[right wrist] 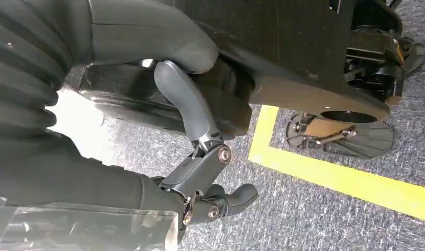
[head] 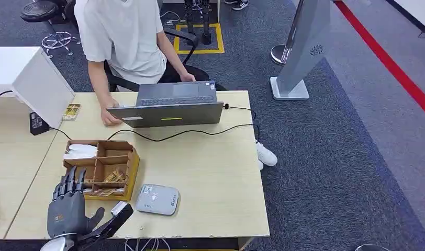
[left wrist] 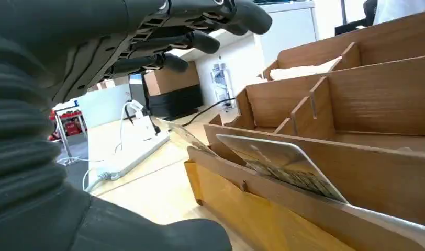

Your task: Pass the card to the sensor for recognition and then transmit it.

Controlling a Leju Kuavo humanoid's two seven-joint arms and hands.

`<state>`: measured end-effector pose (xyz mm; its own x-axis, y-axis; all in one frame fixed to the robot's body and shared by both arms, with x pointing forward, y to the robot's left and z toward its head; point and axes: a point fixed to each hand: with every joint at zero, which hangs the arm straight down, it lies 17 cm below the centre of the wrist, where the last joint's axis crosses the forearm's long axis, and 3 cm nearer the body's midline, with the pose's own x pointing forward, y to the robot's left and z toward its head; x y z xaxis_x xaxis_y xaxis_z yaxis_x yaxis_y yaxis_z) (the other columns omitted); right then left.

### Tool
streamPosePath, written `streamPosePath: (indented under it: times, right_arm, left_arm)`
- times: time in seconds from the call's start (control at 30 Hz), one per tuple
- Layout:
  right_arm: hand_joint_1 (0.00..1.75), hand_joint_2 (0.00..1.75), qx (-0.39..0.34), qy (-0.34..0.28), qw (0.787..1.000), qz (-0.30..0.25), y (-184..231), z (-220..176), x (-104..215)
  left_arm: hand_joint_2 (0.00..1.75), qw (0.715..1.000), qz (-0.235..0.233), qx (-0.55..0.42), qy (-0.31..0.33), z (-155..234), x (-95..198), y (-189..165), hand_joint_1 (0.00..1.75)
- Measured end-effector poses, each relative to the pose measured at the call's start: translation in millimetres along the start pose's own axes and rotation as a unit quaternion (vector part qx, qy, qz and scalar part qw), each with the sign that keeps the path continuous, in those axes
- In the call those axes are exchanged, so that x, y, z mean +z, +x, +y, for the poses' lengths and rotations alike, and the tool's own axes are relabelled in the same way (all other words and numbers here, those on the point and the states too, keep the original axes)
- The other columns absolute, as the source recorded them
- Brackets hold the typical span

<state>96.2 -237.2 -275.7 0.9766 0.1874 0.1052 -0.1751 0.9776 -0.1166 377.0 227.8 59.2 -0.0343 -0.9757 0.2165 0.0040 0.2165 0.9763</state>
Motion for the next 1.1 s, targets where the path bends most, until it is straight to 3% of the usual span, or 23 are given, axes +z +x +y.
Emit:
streamPosePath:
  times: [1.0,1.03,1.1]
  right_arm:
    - [0.00,1.75,0.022,-0.002,1.000,-0.006,2.6,-0.8,0.0]
    - [0.00,1.75,0.022,-0.002,1.000,-0.006,2.6,-0.8,0.0]
    - [0.00,1.75,0.022,-0.001,1.000,-0.006,2.6,-0.7,0.1]
  left_arm:
    - [1.75,1.000,-0.020,0.006,0.018,-7.9,-19.8,20.6,0.00]
    - [1.75,1.000,-0.020,0.007,0.019,-7.6,-20.0,20.9,1.75]
    - [1.75,1.000,-0.021,0.008,0.019,-7.4,-20.5,21.2,1.75]
